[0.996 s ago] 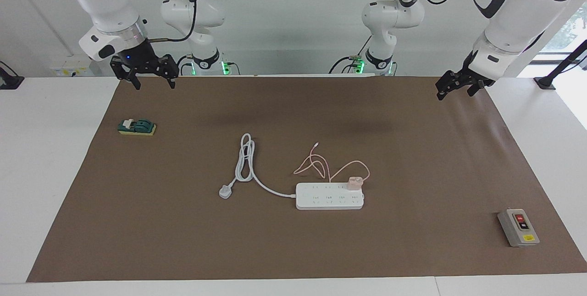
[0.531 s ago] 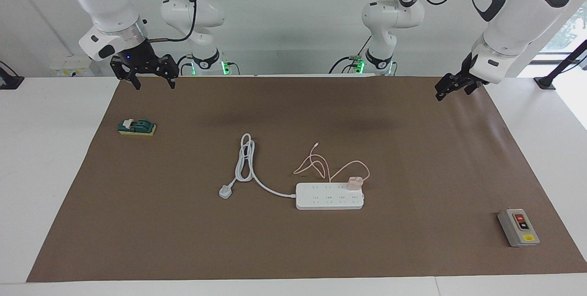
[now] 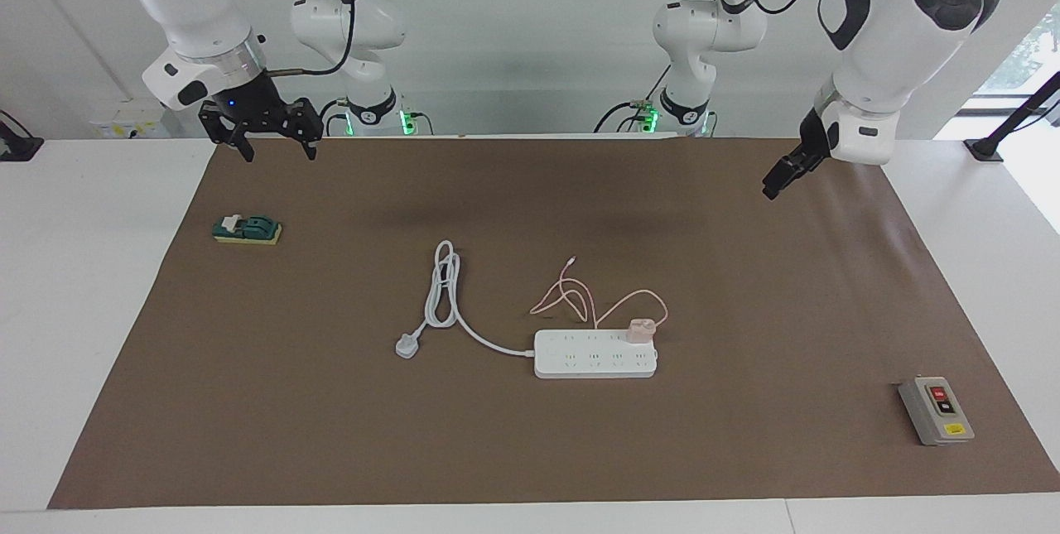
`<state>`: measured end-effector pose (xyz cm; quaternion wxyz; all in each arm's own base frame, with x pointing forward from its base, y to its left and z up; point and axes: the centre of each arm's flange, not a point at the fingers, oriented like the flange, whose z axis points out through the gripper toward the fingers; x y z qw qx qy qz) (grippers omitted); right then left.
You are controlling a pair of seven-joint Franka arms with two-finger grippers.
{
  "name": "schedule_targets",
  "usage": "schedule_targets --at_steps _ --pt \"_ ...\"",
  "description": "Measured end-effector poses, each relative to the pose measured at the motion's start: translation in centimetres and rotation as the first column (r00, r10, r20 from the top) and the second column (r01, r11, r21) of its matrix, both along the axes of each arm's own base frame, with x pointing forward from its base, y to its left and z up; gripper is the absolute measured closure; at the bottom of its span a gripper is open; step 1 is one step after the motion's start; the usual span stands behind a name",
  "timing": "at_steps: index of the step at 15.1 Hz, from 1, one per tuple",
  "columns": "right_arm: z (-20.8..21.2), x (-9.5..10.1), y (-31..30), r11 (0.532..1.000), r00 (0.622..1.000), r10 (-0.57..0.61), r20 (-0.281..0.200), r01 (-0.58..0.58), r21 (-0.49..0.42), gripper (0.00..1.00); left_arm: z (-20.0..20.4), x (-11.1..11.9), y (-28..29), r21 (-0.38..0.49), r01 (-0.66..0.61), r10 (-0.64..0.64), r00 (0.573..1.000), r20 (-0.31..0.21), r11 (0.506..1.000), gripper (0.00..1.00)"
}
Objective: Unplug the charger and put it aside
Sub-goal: 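Reach the left gripper to the pink charger on the power strip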
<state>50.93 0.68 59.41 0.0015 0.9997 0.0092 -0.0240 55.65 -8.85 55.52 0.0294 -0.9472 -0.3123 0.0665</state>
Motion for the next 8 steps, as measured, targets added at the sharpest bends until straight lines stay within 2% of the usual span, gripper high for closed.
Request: schedule_targets --at_steps 3,8 --pt "0.0 0.0 0.0 1.000 1.000 0.000 0.000 0.000 0.000 0.00 -2.6 2.6 -3.9 0.020 -0.205 0.206 0.979 -0.016 0.979 0.00" --pt "0.0 0.0 0.0 1.000 1.000 0.000 0.000 0.000 0.000 0.00 -6.0 8.1 -6.5 0.039 -0.493 0.494 0.870 -0.018 0.869 0.00"
